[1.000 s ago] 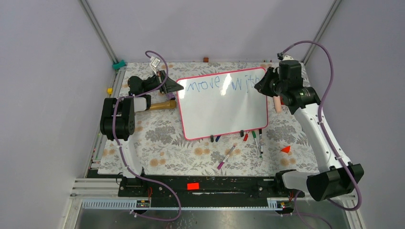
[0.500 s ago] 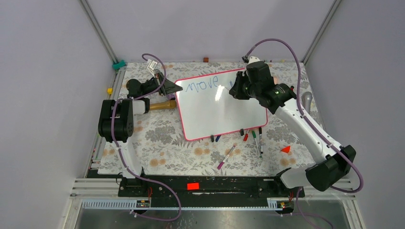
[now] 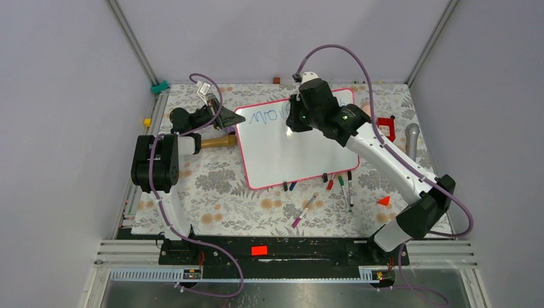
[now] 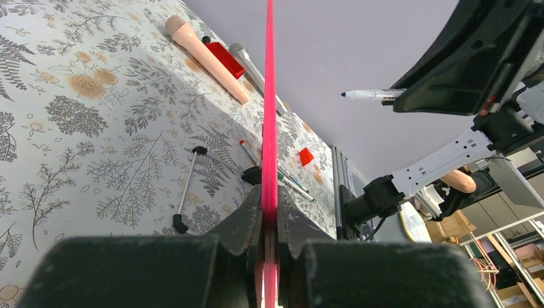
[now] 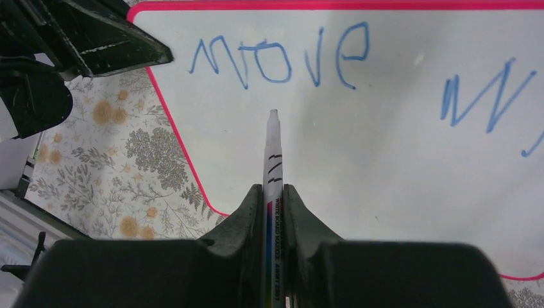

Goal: Write a sentence on the whiteboard

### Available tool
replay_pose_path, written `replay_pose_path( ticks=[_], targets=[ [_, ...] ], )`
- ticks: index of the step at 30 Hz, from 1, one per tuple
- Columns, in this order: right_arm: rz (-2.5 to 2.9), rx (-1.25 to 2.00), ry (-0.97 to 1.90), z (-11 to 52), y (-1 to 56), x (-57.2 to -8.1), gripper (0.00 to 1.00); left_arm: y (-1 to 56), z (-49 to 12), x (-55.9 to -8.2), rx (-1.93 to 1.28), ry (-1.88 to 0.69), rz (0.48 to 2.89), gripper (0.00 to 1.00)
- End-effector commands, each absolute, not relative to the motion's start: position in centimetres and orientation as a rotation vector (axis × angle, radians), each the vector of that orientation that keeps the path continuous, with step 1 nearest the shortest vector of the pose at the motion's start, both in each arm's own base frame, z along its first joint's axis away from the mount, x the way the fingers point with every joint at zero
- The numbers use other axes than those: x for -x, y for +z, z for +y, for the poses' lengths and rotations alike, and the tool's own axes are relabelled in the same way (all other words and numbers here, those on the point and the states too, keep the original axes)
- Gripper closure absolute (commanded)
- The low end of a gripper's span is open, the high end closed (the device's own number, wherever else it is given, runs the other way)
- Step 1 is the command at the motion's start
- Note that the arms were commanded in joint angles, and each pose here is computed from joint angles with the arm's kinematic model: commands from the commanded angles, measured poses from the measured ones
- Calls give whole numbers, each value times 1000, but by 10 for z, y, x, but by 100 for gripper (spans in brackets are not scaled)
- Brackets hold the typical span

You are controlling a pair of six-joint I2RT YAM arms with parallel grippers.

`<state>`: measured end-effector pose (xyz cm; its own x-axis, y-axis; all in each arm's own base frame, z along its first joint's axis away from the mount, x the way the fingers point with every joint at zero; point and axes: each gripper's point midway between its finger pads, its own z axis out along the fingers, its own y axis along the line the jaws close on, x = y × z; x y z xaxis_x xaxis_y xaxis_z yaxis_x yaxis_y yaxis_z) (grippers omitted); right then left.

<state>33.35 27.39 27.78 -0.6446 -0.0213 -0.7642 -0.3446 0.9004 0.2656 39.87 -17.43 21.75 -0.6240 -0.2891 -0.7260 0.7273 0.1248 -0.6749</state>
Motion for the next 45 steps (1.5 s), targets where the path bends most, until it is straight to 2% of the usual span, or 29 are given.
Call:
replay_pose_path(
  ticks=[1, 13, 27, 36, 45],
  targets=[
    [2154, 310, 377, 293, 293, -340, 100, 242, -177, -395, -525, -1565, 1519, 100],
    [2115, 434, 298, 335, 283, -331, 100, 250, -187, -401, -538, -1588, 1502, 100],
    [2151, 558, 264, 374, 242, -307, 100, 246, -185, -397, -505, -1594, 1517, 100],
    [2179, 457, 234, 385, 221, -301, 100, 244, -182, -390, -489, -1584, 1519, 100],
    [2168, 438, 186, 381, 225, -306, 100, 245, -183, -387, -507, -1575, 1514, 100]
  ],
)
